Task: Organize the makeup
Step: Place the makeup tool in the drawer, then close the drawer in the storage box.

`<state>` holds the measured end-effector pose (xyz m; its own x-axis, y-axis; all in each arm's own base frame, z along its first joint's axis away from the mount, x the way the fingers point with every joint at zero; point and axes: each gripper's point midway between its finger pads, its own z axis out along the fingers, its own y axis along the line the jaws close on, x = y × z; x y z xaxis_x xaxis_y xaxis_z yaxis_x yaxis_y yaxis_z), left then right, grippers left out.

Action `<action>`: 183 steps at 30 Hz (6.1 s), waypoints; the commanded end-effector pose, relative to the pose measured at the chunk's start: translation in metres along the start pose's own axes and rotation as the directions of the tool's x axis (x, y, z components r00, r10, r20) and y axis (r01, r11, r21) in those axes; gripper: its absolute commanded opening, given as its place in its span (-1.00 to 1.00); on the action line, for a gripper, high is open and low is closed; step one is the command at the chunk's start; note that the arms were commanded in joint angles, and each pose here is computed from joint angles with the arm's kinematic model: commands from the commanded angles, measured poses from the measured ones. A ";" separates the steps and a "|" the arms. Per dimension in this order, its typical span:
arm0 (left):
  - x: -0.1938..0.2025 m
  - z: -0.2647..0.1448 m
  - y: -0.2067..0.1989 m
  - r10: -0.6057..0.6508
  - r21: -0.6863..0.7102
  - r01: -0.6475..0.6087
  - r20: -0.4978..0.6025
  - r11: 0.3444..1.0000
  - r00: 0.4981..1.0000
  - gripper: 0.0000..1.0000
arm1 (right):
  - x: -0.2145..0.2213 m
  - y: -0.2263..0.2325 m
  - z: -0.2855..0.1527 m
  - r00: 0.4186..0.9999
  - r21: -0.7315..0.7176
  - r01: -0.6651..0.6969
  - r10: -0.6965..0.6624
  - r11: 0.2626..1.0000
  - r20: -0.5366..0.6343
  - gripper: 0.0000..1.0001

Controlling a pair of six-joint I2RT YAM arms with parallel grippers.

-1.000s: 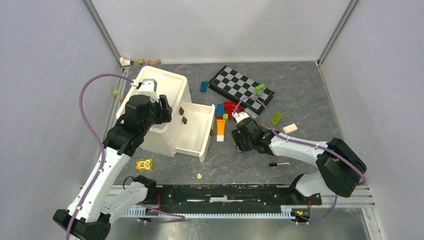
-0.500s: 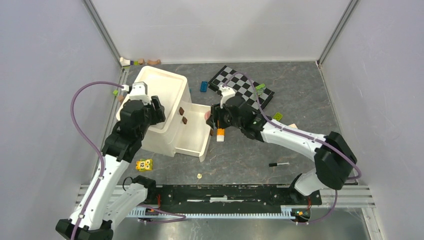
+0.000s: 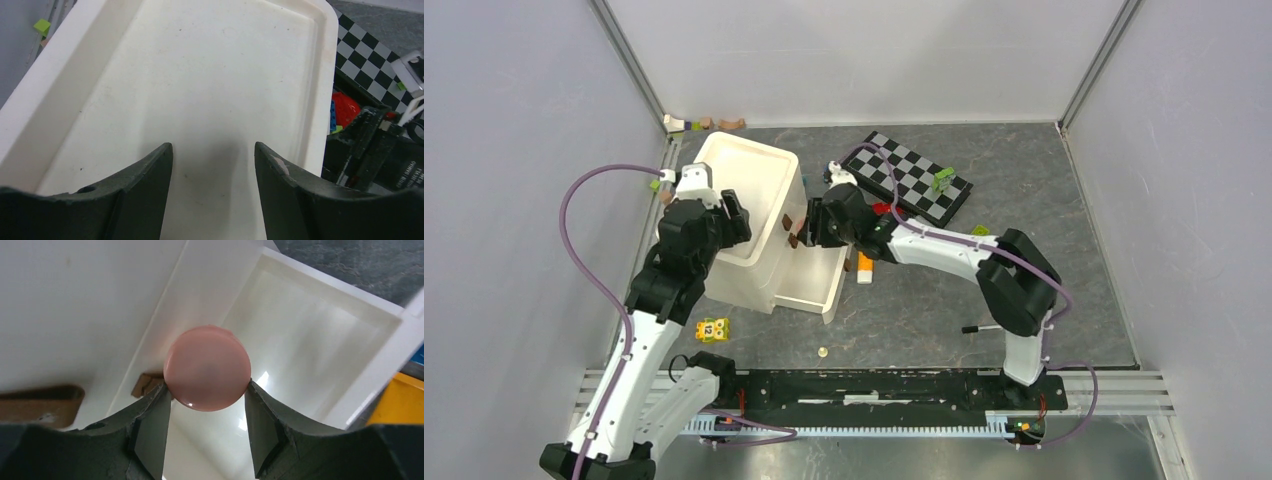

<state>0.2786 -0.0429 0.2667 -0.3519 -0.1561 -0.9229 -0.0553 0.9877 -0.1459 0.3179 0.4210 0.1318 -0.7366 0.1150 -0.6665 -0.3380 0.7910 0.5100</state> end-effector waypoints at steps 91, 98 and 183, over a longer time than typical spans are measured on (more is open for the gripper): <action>0.018 0.002 -0.003 -0.011 0.039 0.013 -0.065 0.999 0.998 0.31 | 0.010 0.049 -0.172 0.999 0.050 0.032 -0.033 0.998 0.011 0.96; 0.021 0.004 0.000 -0.003 0.024 0.005 -0.074 1.000 0.997 0.31 | 0.003 0.116 -0.241 0.990 -0.128 -0.037 0.054 0.991 0.128 0.96; 0.060 0.015 -0.077 0.105 0.414 0.018 -0.273 0.910 0.956 -0.39 | 0.057 -0.065 -0.051 0.991 0.129 0.124 -0.128 0.984 0.027 0.96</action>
<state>0.2941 -0.1229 0.2581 -0.4596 -0.1234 -0.8795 0.3189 0.9013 -0.2931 0.2536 0.3157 0.0662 -0.7083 -0.0123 -0.7058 -0.2985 0.9113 0.2837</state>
